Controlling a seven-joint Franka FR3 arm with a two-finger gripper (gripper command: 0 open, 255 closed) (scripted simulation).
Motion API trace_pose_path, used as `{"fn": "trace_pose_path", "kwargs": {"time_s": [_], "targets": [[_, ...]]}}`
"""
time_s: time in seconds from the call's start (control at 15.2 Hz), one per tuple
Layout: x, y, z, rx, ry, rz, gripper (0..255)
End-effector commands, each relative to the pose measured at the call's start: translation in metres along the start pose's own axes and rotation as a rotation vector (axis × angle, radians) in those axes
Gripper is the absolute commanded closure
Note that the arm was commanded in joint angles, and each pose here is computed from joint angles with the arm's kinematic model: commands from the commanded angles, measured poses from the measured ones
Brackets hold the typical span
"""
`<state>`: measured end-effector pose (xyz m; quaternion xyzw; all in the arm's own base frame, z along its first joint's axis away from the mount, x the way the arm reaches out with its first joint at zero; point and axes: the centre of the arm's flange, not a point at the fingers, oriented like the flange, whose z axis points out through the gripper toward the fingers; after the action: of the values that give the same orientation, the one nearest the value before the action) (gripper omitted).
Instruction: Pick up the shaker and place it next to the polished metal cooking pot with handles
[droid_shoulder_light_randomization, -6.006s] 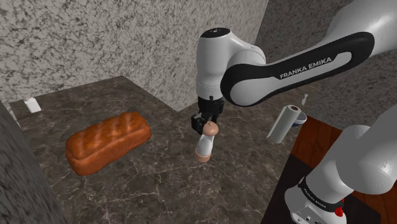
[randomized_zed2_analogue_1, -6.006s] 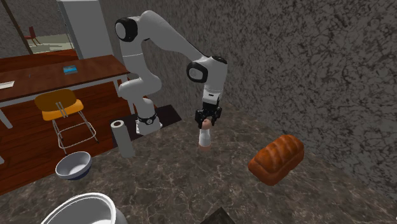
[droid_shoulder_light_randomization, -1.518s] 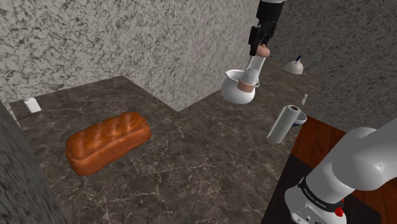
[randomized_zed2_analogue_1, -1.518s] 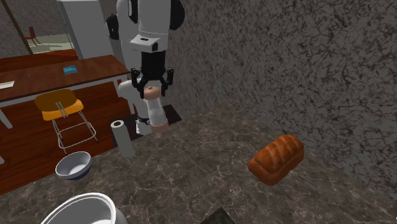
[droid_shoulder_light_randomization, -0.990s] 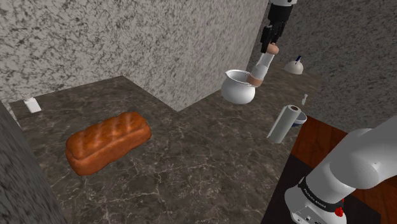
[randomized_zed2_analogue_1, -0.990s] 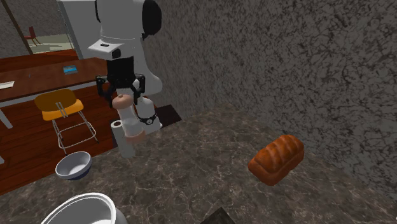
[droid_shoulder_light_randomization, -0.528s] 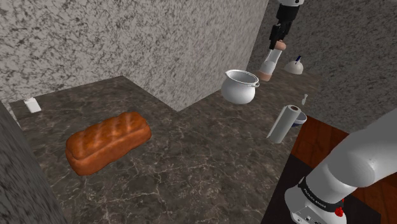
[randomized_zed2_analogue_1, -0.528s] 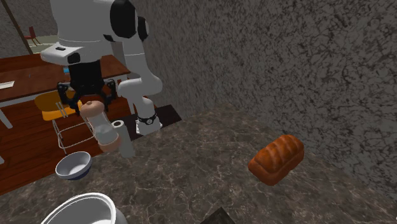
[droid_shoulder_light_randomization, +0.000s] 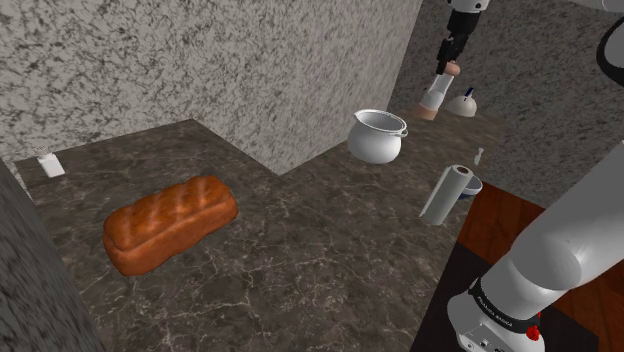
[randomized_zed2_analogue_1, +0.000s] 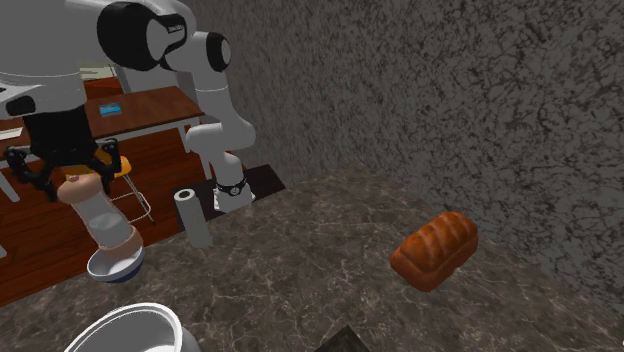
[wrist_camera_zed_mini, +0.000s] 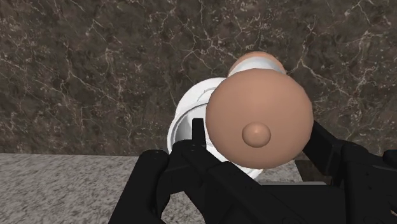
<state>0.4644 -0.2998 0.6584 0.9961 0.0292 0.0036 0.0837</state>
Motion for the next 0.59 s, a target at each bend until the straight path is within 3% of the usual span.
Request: {"fn": "trace_pose_path", "kwargs": {"time_s": [0.0,0.2,0.53], "targets": [[0.002,0.025,0.005,-0.001,0.001,-0.002,255],[0.004,0.062,0.011,-0.001,0.001,-0.002,255],[0.004,0.057,0.037,-0.001,0.001,-0.002,255]]}}
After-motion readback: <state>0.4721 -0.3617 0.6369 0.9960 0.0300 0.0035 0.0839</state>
